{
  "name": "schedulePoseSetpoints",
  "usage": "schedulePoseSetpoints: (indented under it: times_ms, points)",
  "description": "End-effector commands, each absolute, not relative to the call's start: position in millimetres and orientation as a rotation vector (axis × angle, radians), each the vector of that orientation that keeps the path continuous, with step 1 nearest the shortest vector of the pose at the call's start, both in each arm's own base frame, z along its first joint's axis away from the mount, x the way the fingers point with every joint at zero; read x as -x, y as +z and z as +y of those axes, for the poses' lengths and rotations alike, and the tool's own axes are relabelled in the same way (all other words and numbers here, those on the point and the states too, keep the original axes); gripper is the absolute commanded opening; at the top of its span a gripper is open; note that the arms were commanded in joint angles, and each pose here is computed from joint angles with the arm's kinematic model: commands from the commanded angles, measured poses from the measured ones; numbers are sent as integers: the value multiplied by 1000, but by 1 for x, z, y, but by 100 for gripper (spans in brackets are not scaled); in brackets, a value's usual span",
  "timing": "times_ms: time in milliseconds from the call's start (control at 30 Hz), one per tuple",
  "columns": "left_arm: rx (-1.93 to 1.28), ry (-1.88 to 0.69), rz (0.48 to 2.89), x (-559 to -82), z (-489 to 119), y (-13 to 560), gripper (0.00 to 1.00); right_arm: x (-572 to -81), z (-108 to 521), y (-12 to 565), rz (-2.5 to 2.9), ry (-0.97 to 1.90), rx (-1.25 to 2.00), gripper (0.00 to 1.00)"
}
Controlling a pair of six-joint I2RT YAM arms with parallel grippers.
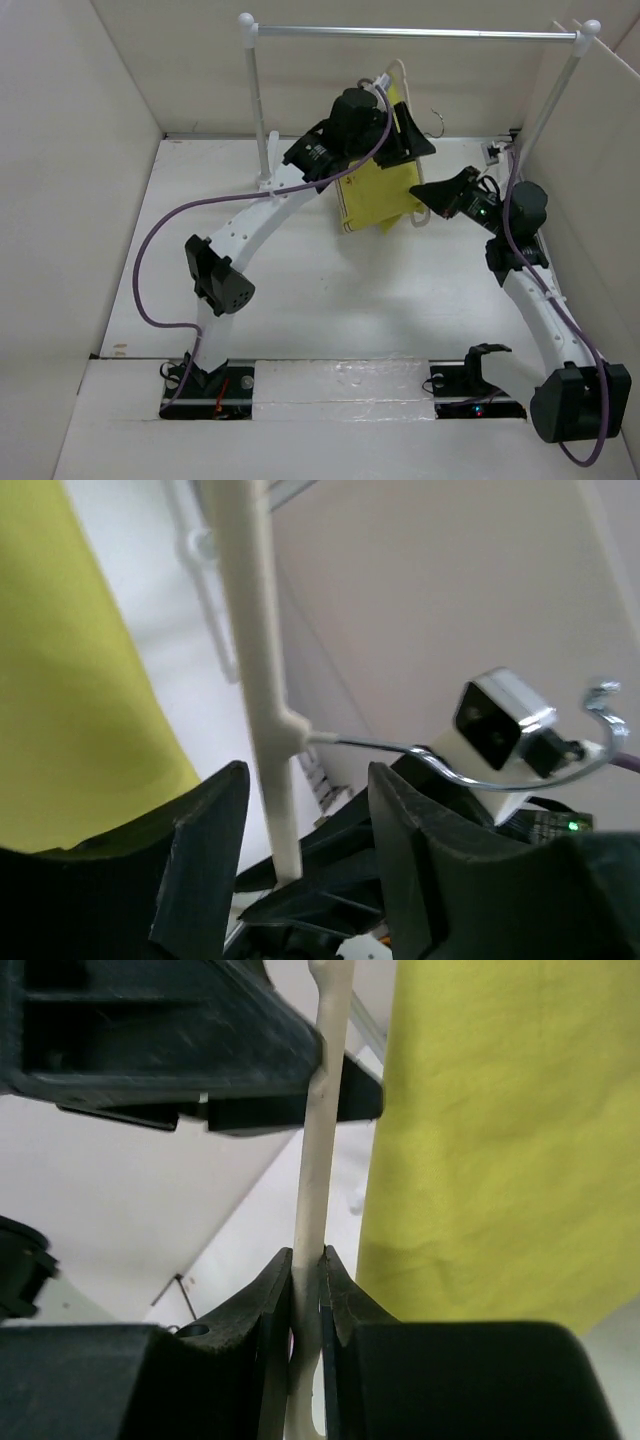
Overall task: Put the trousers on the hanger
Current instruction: Hang the hanger with trousers onto the clothesline
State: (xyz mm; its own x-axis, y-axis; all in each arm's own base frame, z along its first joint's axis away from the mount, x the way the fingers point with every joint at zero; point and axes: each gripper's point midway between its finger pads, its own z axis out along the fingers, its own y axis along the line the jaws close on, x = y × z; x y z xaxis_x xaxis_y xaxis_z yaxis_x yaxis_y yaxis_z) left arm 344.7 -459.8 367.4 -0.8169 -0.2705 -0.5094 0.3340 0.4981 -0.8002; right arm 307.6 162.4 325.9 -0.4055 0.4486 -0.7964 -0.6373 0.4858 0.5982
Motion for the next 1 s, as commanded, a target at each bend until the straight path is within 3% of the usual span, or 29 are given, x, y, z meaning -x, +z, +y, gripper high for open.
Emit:
schedulePoseSetpoints:
  times_ms: [0, 33, 267, 533, 867, 967]
  points:
    - [-186, -1457, 1829, -323, -436, 482, 48, -287, 160, 433, 1305, 1125, 258, 0]
    - [-207, -1444, 1802, -322, -428, 493, 57, -292, 155, 441, 1321, 1106, 233, 0]
    - [-303, -1398, 1728, -305, -411, 509, 72, -313, 145, 473, 1277, 1045, 239, 0]
    - [-279, -1217, 1673, -281, -351, 521, 82, -338, 107, 512, 1266, 929, 187, 0]
    - [-217, -1098, 1778, -257, -305, 463, 84, -366, 86, 516, 1287, 863, 121, 0]
    - [-237, -1070, 1844, -253, -303, 436, 91, -386, 71, 519, 1293, 839, 83, 0]
